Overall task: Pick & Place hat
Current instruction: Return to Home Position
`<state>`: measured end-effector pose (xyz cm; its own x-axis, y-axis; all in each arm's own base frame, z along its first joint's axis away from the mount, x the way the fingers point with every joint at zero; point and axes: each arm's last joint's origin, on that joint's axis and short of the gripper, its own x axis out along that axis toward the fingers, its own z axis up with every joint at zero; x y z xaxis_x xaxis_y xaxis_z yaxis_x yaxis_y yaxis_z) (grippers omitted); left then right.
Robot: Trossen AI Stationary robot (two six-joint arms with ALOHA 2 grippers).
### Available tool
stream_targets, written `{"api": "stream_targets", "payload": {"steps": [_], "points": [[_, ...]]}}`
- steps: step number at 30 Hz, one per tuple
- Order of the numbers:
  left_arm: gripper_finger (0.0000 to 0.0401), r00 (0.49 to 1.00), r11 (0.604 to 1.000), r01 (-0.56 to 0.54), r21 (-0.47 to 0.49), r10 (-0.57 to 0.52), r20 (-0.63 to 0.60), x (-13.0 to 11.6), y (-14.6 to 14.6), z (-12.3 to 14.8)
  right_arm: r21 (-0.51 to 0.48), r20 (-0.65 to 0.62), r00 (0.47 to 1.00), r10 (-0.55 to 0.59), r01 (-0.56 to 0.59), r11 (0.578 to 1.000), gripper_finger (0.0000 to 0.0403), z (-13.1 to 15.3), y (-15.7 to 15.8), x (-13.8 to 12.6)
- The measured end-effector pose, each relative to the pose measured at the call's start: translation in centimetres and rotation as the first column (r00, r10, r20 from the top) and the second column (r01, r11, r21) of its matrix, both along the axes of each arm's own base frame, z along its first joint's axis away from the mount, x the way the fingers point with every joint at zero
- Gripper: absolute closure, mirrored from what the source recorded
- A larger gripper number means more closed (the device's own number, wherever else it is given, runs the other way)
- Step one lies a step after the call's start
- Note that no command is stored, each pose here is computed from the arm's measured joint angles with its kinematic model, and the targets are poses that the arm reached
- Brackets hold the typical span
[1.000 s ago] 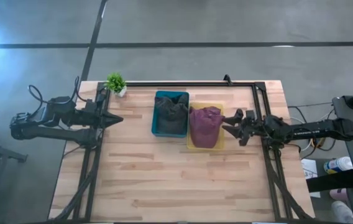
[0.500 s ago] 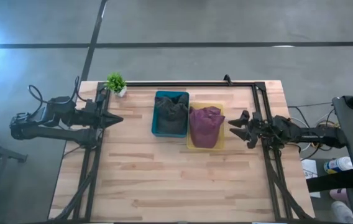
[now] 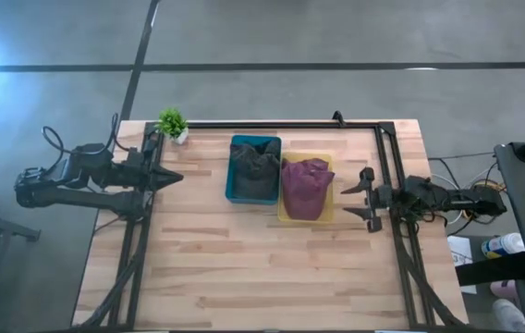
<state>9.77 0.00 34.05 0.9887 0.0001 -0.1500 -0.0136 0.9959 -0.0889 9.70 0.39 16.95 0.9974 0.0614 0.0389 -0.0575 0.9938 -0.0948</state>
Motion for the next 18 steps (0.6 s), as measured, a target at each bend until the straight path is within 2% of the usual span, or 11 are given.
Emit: {"api": "stream_targets", "payload": {"steps": [8,18], "points": [[0.0401,1.0,1.0,0.0,0.0,0.0,0.0,0.0,0.0,0.0,0.116,-0.004,1.0,0.002,-0.002,0.993,0.0184,0.02,0.0,0.0],[0.0401,1.0,1.0,0.0,0.0,0.0,0.0,0.0,0.0,0.0,0.118,-0.007,1.0,0.0,0.0,0.993,0.0184,0.0,0.0,0.02]]}}
